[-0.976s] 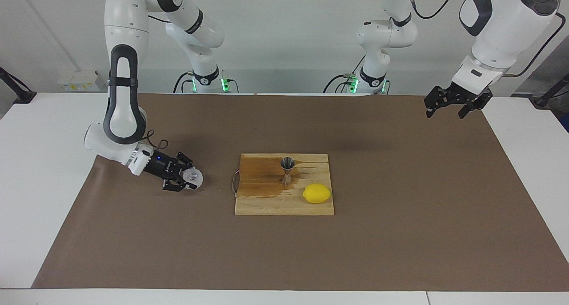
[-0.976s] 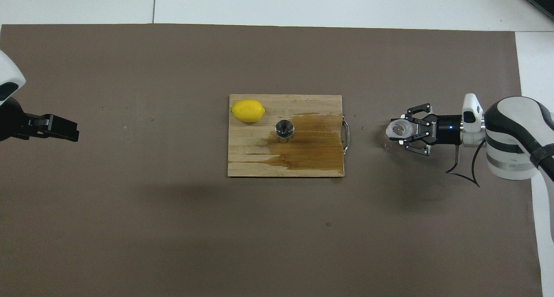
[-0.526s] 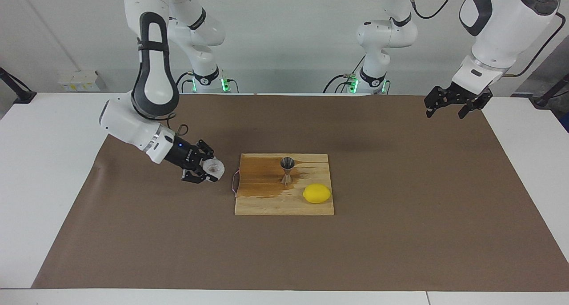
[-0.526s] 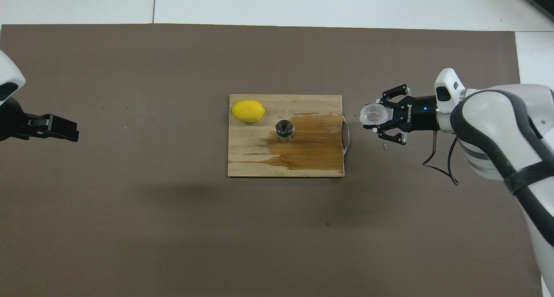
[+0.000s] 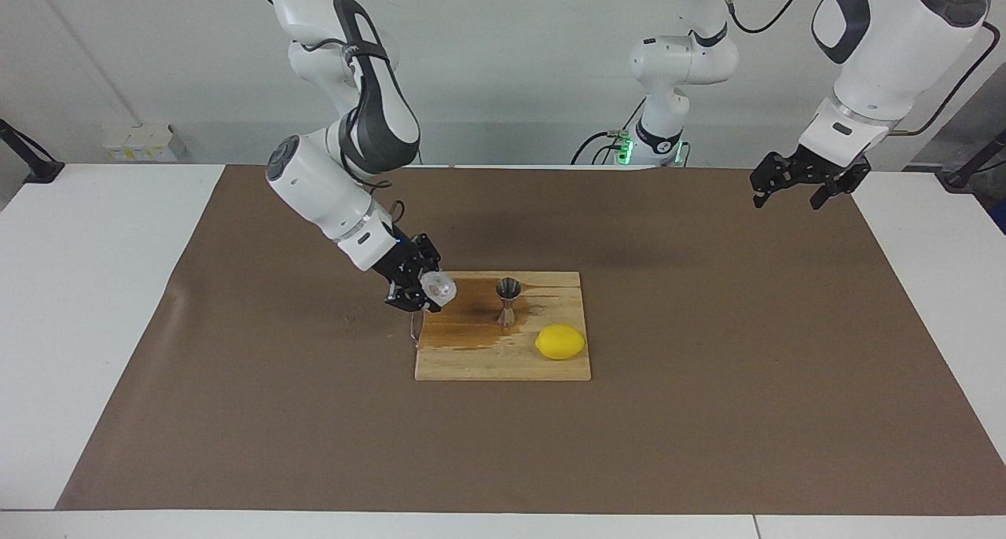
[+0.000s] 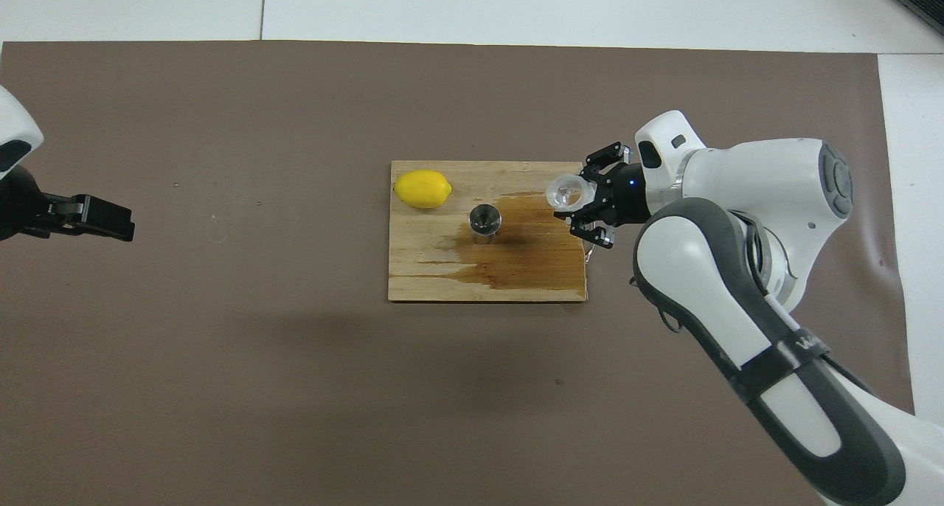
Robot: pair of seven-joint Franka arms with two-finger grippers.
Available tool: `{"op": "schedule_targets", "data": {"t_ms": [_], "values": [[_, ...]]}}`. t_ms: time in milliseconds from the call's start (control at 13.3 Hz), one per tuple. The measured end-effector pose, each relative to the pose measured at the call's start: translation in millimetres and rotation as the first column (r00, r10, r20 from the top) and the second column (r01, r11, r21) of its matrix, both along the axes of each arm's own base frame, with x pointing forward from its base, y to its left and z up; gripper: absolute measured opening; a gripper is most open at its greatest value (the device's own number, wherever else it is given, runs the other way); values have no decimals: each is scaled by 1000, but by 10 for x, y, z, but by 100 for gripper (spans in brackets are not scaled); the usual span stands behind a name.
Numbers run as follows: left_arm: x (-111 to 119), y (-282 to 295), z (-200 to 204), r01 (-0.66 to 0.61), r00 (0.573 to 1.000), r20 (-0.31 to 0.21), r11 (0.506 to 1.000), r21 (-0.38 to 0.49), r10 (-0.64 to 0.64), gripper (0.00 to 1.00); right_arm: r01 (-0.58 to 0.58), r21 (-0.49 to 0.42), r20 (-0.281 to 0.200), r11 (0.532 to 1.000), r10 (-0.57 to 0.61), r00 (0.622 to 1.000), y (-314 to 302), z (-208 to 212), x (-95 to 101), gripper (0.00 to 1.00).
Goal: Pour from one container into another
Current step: 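Lift the white cup with the right gripper above the metal cup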
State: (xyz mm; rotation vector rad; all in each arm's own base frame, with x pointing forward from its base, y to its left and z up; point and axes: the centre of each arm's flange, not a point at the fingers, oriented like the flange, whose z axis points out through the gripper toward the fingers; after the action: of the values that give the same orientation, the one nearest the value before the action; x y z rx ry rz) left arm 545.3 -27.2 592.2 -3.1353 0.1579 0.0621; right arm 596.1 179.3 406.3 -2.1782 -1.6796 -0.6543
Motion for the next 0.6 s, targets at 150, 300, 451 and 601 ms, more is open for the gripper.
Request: {"op": "schedule_targets", "data": {"t_ms": [150, 300, 451, 601], "values": [[0, 0, 0, 0, 1000, 0, 1000, 0, 0, 100, 9, -70, 7, 998, -9, 1000, 169, 127, 28, 50], [0, 0, 0, 0, 1000, 0, 1000, 0, 0, 100, 24, -144, 21, 989, -21, 1000, 440, 199, -7, 50], [0, 0, 0, 0, 1000, 0, 1000, 0, 0, 100, 45, -215, 51, 976, -35, 998, 712, 202, -75, 50], [0, 0, 0, 0, 1000, 0, 1000, 0, 0, 100, 33, -257, 65, 966, -17, 998, 871, 178, -136, 50]]}}
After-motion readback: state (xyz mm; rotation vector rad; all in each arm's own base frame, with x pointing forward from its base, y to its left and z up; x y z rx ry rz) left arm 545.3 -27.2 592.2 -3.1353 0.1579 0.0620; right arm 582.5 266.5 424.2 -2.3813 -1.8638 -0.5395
